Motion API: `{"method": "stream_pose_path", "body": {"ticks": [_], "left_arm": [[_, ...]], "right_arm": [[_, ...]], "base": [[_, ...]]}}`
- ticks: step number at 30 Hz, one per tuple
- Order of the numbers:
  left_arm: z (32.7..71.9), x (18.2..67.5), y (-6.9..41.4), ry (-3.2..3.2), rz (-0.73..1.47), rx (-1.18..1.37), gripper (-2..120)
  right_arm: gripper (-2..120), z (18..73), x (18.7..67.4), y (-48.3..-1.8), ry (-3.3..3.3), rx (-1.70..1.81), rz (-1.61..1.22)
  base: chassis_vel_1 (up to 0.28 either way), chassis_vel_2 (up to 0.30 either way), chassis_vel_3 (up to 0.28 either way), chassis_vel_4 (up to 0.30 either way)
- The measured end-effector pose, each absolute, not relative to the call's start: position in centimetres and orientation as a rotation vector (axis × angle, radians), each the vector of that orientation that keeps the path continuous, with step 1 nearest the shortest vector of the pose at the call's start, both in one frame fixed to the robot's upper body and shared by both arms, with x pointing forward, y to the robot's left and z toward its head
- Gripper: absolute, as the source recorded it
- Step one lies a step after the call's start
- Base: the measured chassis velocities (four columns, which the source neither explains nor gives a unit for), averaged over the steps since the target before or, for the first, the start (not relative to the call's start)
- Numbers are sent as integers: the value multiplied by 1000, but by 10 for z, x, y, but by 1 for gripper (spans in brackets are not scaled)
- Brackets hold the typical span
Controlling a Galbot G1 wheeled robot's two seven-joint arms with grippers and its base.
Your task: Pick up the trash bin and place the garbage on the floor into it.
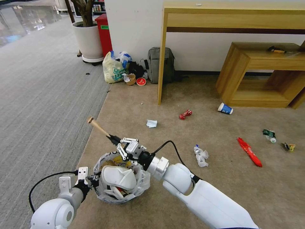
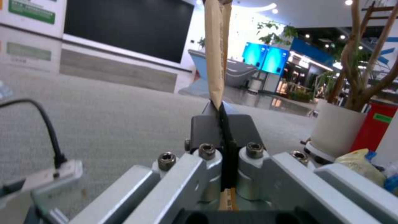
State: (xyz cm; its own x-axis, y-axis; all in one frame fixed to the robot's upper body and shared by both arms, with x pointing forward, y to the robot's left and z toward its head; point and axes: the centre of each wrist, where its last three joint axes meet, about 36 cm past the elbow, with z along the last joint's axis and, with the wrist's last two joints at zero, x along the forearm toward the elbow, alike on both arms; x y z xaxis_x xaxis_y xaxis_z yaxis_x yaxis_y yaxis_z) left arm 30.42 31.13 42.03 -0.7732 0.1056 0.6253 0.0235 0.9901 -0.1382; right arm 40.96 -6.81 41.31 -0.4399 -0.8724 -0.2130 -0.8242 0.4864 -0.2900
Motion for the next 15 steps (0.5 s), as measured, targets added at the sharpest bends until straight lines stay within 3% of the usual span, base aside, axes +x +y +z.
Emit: {"method": "stream_pose_path", "body": {"ticks": [15], "left_arm": [[425, 299, 309, -2459, 160, -132, 0]], "right_arm": [[0, 375, 423, -75, 2362, -1430, -359]], "base": [[0, 0, 0, 0]]}}
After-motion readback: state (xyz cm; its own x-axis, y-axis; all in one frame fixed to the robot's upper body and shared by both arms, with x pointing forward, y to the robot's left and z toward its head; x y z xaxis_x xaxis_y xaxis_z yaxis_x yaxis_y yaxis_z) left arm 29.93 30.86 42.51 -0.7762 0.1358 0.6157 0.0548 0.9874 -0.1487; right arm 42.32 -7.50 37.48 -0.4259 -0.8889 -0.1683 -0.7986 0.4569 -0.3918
